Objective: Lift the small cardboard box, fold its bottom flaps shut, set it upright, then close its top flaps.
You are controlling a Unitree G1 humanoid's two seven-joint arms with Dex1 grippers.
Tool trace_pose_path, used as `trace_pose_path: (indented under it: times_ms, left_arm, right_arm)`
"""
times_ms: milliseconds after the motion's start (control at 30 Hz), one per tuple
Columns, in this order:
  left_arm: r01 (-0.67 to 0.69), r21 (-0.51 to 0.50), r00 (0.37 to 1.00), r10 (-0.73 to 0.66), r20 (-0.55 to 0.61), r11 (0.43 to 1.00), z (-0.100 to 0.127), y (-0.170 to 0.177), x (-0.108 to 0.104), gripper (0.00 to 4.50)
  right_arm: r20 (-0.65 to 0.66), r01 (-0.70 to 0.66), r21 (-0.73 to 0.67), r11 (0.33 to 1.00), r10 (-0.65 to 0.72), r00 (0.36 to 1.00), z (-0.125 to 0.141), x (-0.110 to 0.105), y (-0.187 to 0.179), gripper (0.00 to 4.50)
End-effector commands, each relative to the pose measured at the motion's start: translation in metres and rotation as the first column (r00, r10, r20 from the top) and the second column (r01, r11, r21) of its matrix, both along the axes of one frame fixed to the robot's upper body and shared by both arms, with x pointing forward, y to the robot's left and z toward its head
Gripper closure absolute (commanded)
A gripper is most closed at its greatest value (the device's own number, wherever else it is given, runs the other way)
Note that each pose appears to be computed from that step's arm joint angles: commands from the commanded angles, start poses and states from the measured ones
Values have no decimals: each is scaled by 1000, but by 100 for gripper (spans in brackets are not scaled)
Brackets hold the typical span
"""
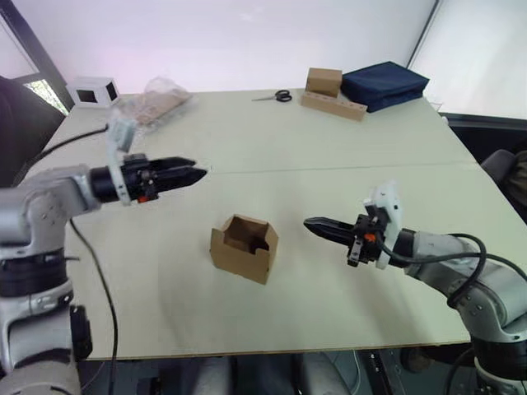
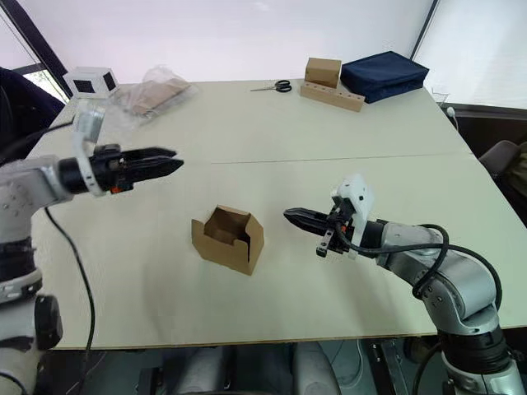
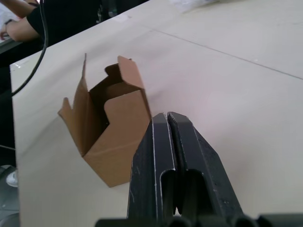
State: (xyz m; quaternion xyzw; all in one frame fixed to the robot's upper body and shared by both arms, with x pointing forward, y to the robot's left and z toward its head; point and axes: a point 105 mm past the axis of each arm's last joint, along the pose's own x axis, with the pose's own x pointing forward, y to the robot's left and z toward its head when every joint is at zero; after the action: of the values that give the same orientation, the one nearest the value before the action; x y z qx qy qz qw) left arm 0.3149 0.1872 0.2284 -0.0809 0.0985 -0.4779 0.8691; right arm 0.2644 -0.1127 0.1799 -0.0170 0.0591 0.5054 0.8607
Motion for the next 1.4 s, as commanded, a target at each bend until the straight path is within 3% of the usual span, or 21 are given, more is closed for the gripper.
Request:
trace_pose_path:
  times_ms: [33,100,167,300,400,867,1100,1400]
  left_arm:
    - [14,11,998,-14,55,1000,-1,3,-11,315]
    - [11,45,999,-13,40,999,-13,5,-13,401]
    - [12,61,999,-14,36,998,-21,6,-14,445]
    - [42,89,999,-42,5,995,-40,-2,-17,445]
    - [88,74,996,-87,-14,993,-42,-12,-21,445]
    - [171,94,985,-167,-53,981,-62,-35,-18,445]
    - [210,164,975,-195,-104,964,-84,-39,-22,445]
    - [218,141,969,-197,-152,966,-84,-48,-35,445]
  right_arm:
    - [45,-82,17,996,82,996,12,-13,13,450]
    - [42,-108,13,994,107,993,12,-17,17,450]
    - [40,-126,9,992,126,991,11,-20,20,450]
    - [29,-162,-12,987,163,986,6,-27,33,450]
    - [27,-163,-53,985,164,986,-2,-26,39,450]
    - [69,-98,-82,992,104,992,-14,-2,51,450]
    - [54,-122,-147,982,131,990,-26,-2,57,450]
    - [83,-92,-231,969,114,990,-35,12,51,450]
